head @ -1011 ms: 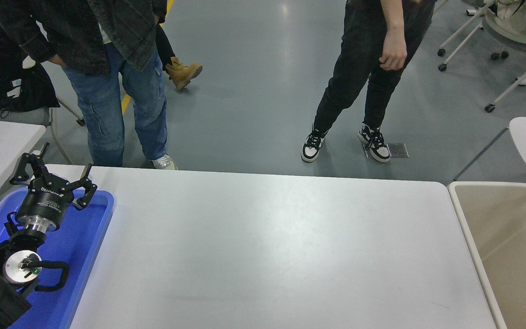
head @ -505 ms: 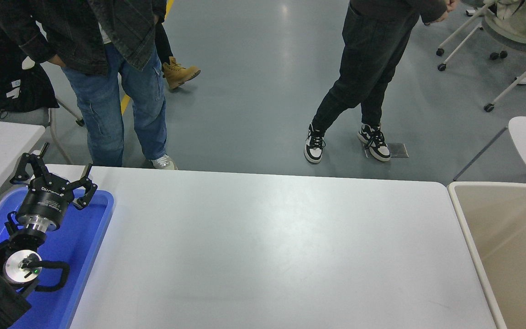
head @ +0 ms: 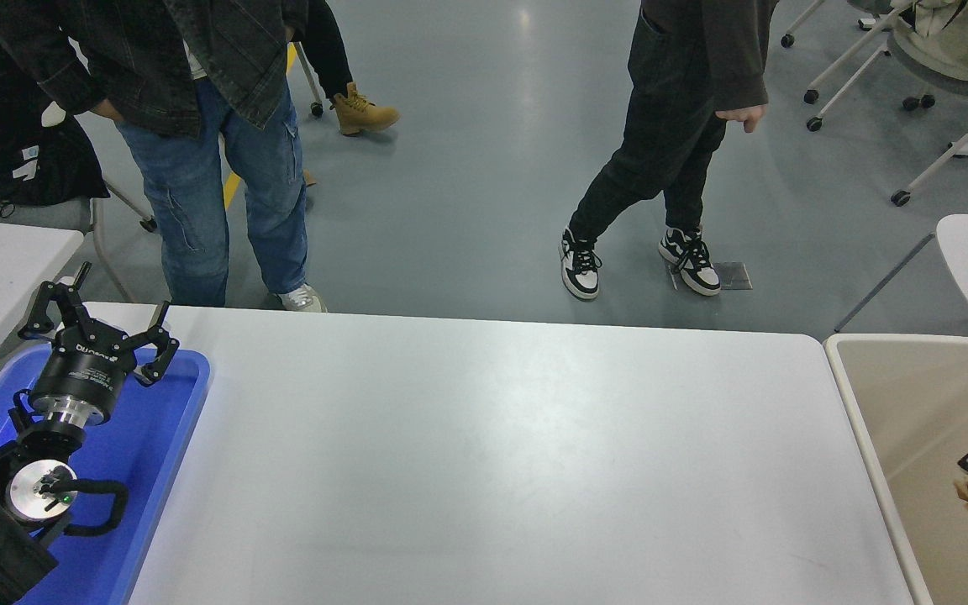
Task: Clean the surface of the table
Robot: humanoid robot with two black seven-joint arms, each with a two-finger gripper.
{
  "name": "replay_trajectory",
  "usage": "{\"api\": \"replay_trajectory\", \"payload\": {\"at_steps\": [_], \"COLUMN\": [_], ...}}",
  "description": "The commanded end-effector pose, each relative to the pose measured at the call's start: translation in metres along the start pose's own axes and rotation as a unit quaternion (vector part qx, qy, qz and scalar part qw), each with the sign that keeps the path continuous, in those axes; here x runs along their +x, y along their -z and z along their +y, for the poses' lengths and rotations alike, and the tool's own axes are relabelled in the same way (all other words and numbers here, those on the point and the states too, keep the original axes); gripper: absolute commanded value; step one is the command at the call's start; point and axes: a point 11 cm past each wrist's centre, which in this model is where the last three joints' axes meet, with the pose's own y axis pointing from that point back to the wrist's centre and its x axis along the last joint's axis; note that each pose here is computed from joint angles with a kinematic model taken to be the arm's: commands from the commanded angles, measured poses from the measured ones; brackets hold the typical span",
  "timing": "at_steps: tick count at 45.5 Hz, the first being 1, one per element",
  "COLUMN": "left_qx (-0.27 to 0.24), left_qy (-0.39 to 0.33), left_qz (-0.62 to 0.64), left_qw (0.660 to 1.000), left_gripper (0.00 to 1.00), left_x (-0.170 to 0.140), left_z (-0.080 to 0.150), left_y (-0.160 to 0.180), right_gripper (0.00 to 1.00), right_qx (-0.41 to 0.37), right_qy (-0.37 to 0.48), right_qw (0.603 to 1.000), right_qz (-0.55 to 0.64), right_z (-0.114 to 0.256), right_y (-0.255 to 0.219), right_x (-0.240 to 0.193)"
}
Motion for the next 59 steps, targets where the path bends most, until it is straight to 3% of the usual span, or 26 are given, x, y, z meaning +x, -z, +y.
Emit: {"api": "replay_trajectory", "payload": {"at_steps": [1,4,8,27,40,48,59], "left_qx": [0.0,0.0,0.0,0.0,0.0,0.0,0.0], "left_qy": [0.0,0.0,0.0,0.0,0.0,0.0,0.0], "left_qz": [0.0,0.0,0.0,0.0,0.0,0.0,0.0], "left_qw": [1.0,1.0,1.0,1.0,1.0,1.0,1.0], "left_gripper": [1.0,1.0,1.0,1.0,1.0,1.0,1.0], "left_x": [0.0,0.0,0.0,0.0,0.0,0.0,0.0], "left_z": [0.0,0.0,0.0,0.0,0.0,0.0,0.0], "left_y": [0.0,0.0,0.0,0.0,0.0,0.0,0.0], "right_gripper": [0.78,0.82,0.97,0.97,0.97,0.98,0.98], "right_qx": [0.001,0.004,0.004,0.011,0.079,0.126,0.175], "right_qy": [-0.041,-0.042,-0.045,-0.054,-0.13,-0.166,-0.174], "right_qw": [0.999,0.999,0.999,0.998,0.965,0.945,0.93], "right_qz": [-0.001,-0.007,-0.02,-0.04,-0.214,-0.254,-0.271], "right_z": [0.0,0.0,0.0,0.0,0.008,0.024,0.04], "right_y": [-0.001,0.003,0.004,0.011,0.072,0.112,0.153], "right_x": [0.001,-0.002,-0.001,0.009,0.1,0.157,0.188]}}
